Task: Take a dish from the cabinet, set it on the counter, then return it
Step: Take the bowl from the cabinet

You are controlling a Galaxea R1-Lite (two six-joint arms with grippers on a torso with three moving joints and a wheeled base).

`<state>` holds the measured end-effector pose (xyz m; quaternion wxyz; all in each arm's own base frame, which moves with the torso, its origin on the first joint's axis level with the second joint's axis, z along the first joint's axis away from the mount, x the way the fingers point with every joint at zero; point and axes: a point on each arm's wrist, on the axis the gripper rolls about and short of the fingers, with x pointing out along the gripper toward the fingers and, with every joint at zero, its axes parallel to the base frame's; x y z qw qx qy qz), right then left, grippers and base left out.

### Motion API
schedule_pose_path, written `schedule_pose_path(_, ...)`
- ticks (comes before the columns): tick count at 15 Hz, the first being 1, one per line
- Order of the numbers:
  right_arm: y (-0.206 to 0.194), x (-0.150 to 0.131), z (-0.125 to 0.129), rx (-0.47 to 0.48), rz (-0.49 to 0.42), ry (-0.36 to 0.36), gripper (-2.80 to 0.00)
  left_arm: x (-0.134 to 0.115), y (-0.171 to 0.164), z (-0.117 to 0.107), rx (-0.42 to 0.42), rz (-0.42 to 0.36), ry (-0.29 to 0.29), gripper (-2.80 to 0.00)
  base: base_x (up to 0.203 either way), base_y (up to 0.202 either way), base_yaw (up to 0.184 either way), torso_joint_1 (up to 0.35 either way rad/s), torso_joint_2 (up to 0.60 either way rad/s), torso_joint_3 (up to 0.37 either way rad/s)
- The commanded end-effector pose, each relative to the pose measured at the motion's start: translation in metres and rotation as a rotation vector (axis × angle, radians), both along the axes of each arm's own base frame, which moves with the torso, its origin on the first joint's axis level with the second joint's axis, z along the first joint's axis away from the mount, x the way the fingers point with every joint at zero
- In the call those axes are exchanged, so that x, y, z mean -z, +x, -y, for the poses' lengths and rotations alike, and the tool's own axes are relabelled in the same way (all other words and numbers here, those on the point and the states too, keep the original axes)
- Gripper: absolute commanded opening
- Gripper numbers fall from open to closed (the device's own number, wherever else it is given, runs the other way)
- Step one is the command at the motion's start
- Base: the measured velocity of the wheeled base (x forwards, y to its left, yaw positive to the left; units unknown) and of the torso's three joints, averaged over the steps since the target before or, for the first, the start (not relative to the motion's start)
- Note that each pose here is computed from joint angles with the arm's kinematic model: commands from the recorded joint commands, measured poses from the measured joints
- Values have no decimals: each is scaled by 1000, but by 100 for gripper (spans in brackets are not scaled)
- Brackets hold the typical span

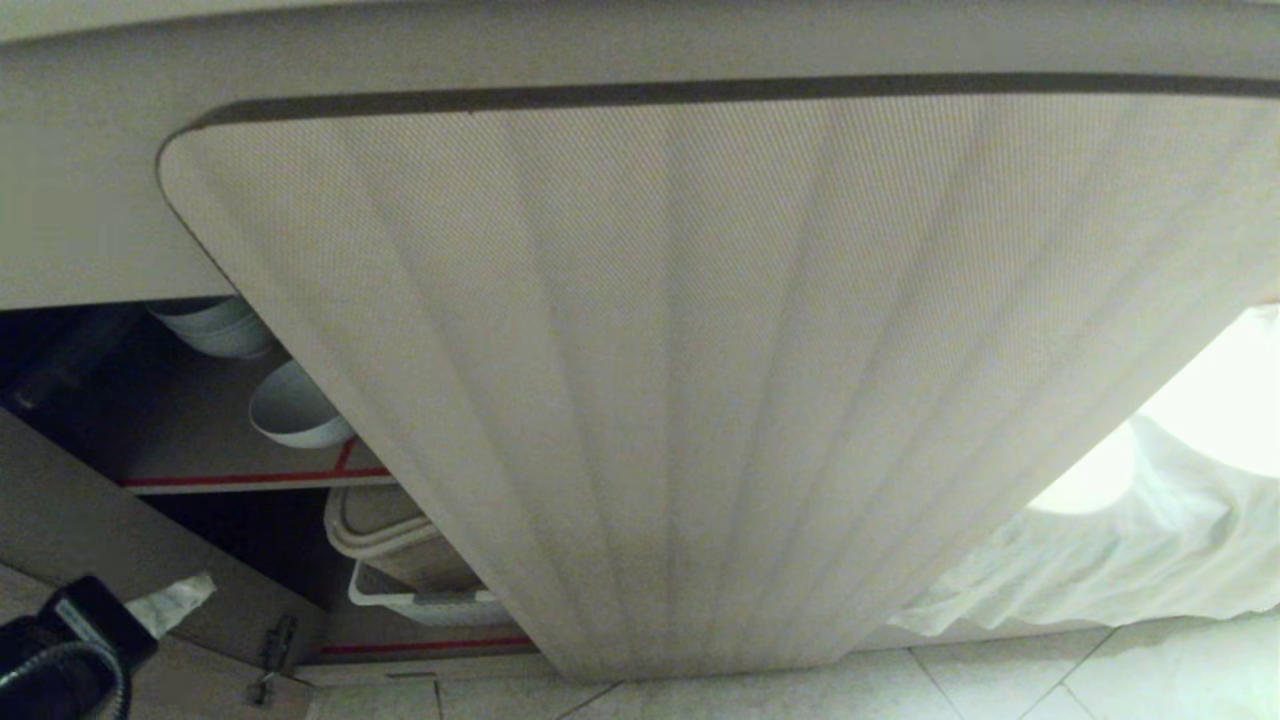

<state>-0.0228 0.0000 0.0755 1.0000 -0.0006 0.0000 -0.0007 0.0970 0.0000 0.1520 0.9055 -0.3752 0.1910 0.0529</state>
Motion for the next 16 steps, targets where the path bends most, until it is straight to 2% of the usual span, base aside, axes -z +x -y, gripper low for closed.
schedule_pose_path(1, 0, 0, 0, 0, 0, 0, -280, -1, 9, -1, -16, 9, -19, -280, 0, 0, 0, 0, 0, 0)
schedule_pose_path(5, 0, 0, 0, 0, 0, 0, -280, -1, 20, -2, -30, 21, -29, -280, 0, 0, 0, 0, 0, 0)
schedule_pose_path(8, 0, 0, 0, -1, 0, 0, -280, 0, 37, -7, -71, 35, -55, -280, 0, 0, 0, 0, 0, 0)
schedule_pose_path(12, 0, 0, 0, -1, -1, 0, -280, 2, 53, -15, -128, 50, -62, -280, 0, 0, 0, 0, 0, 0)
schedule_pose_path(16, 0, 0, 0, -1, -1, 0, -280, 3, 58, -16, -131, 51, -63, -280, 0, 0, 0, 0, 0, 0)
